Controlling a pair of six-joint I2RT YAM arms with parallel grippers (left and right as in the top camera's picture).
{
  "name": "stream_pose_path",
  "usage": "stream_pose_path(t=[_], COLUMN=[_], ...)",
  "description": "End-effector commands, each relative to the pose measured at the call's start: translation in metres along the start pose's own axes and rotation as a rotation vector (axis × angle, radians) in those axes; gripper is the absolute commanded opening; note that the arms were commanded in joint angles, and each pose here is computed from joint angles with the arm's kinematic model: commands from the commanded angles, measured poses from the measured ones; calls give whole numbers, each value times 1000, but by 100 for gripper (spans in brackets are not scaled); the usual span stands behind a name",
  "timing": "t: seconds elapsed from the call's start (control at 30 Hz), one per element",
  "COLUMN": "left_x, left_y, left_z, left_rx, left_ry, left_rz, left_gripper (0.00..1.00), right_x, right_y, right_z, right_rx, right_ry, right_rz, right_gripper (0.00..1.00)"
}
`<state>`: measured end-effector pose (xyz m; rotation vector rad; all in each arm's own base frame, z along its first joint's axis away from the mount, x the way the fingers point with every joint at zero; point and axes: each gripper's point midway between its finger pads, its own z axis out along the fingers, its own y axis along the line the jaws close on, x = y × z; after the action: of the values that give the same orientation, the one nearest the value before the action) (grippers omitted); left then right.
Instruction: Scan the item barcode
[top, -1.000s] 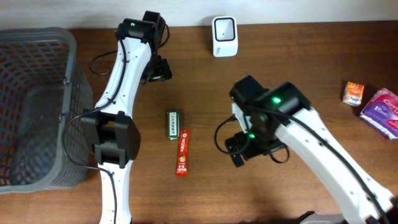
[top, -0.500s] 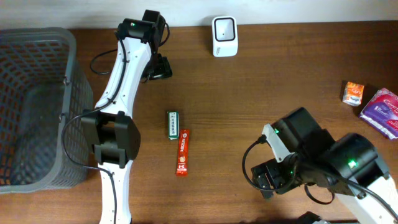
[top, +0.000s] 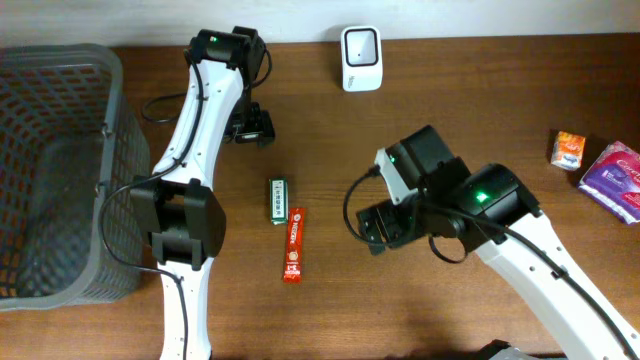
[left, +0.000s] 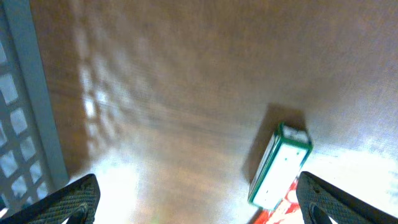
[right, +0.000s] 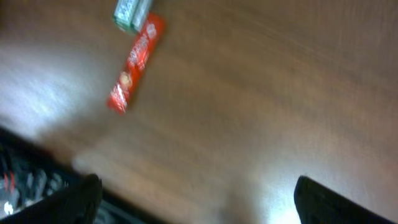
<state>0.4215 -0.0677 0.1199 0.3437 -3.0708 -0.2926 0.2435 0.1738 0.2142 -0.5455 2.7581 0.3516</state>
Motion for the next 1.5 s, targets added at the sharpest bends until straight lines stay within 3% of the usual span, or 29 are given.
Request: stream_pose_path(t=[0.0, 0.1, 0.17, 0.3, 0.37, 0.4, 0.47, 0.53, 0.6, 0.7, 0.73, 0.8, 0.83, 1.0, 1.13, 1.17, 1.3, 1.47], left_x=[6, 11, 21, 51, 56, 57, 60, 65, 78, 87, 87, 86, 86, 83, 83, 83, 88, 97], left_y=[2, 12, -3, -13, -18, -20, -35, -53, -73, -90, -96, -101, -103, -139, -146, -148, -148, -159], left_z=[-15, -55, -59, 0, 24, 34, 55, 76, 96, 106, 105, 104, 104, 82, 76, 73, 70, 86], left_rx=[38, 80, 178, 165, 159, 163, 223, 311, 384, 397, 400, 408, 418, 642, 698, 711, 687, 453], left_ry=[-6, -98, -61, 133, 159, 168, 182, 196, 220, 200, 189, 171, 173, 177, 167, 163, 193, 110], left_rz=[61, 46, 72, 115, 115, 116, 113, 111, 125, 170, 184, 195, 195, 214, 249, 272, 230, 184], left_gripper=[99, 100, 98, 96, 86, 74, 56, 46, 46, 65, 65, 63, 56, 54, 50, 45, 48, 43], right_x=[-22, -24, -22, -30, -35, -36, -37, -37, -37, -37, -37, -37, -37, -37, -41, -42, -36, -30], right_y=[-8, -58, -74, -78, -78, -78, -78, -78, -78, -78, -78, -78, -78, -81, -81, -78, -79, -78], right_z=[-13, -23, -25, -25, -25, -25, -25, -25, -25, -25, -25, -25, -24, -9, 22, 32, 63, 61], right_rx=[-3, 60, 80, 82, 80, 80, 80, 79, 79, 79, 79, 79, 79, 83, 49, 20, -4, -1], right_ry=[-90, -102, -102, -130, -150, -153, -156, -157, -158, -158, -158, -157, -155, -108, -30, -4, 100, 120], right_rz=[105, 262, 312, 317, 313, 313, 312, 312, 312, 312, 312, 312, 312, 320, 332, 337, 360, 364], right_gripper=[99, 99, 99, 99, 99, 99, 99, 99, 99, 99, 99, 99, 99, 99, 99, 99, 99, 99])
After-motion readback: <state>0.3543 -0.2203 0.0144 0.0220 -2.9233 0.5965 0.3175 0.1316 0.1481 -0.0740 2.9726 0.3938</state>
